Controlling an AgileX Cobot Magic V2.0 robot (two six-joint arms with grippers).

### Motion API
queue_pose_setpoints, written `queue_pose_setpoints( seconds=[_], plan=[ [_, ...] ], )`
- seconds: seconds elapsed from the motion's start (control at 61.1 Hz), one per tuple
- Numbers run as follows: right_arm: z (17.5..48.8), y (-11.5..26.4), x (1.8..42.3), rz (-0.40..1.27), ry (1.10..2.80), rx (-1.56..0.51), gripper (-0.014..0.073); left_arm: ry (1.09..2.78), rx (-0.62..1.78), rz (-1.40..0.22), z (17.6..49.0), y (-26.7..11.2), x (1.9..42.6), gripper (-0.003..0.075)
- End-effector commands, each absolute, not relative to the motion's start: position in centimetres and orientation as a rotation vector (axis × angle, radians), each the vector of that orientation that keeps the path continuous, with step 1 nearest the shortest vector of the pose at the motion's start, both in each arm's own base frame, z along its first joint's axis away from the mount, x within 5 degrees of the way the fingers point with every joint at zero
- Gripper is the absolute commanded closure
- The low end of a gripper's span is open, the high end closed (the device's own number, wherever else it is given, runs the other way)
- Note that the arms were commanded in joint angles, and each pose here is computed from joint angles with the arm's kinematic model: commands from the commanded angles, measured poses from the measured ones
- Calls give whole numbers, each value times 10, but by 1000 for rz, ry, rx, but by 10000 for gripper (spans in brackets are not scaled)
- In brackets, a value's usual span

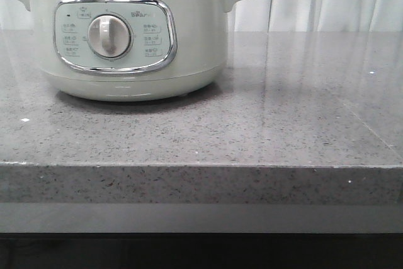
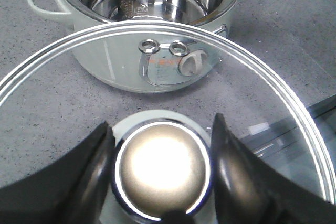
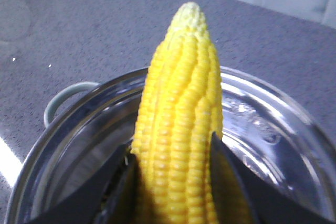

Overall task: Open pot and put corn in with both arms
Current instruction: 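Carry the corn over the open pot and release it inside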

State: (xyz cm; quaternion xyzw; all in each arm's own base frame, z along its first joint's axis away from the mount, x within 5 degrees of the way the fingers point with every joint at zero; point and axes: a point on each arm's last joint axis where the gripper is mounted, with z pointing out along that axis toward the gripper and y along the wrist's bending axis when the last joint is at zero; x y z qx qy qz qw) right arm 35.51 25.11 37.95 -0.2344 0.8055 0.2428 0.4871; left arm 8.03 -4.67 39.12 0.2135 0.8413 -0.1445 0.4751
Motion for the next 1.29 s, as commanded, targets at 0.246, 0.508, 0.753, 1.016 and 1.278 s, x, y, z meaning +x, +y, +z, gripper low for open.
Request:
queue_pose_setpoints(
  seconds=[0.246, 0.508, 0.753, 1.016, 1.278],
  plan=[
    [394, 255, 349, 598, 1928, -605, 13, 1891, 471, -396, 413, -48, 81, 533],
    [414, 245, 345, 548, 1874, -614, -38, 1891, 471, -396, 413, -48, 81, 533],
    [428, 221, 342, 522, 1896, -590, 277, 1891, 471, -396, 413, -48, 81, 533],
    [430, 198, 347, 488, 1939, -557, 665, 1891, 471, -396, 413, -48, 81, 533],
    [432, 121, 318, 363, 1894, -368, 663, 1891, 470, -401, 413, -48, 81, 533]
  ],
)
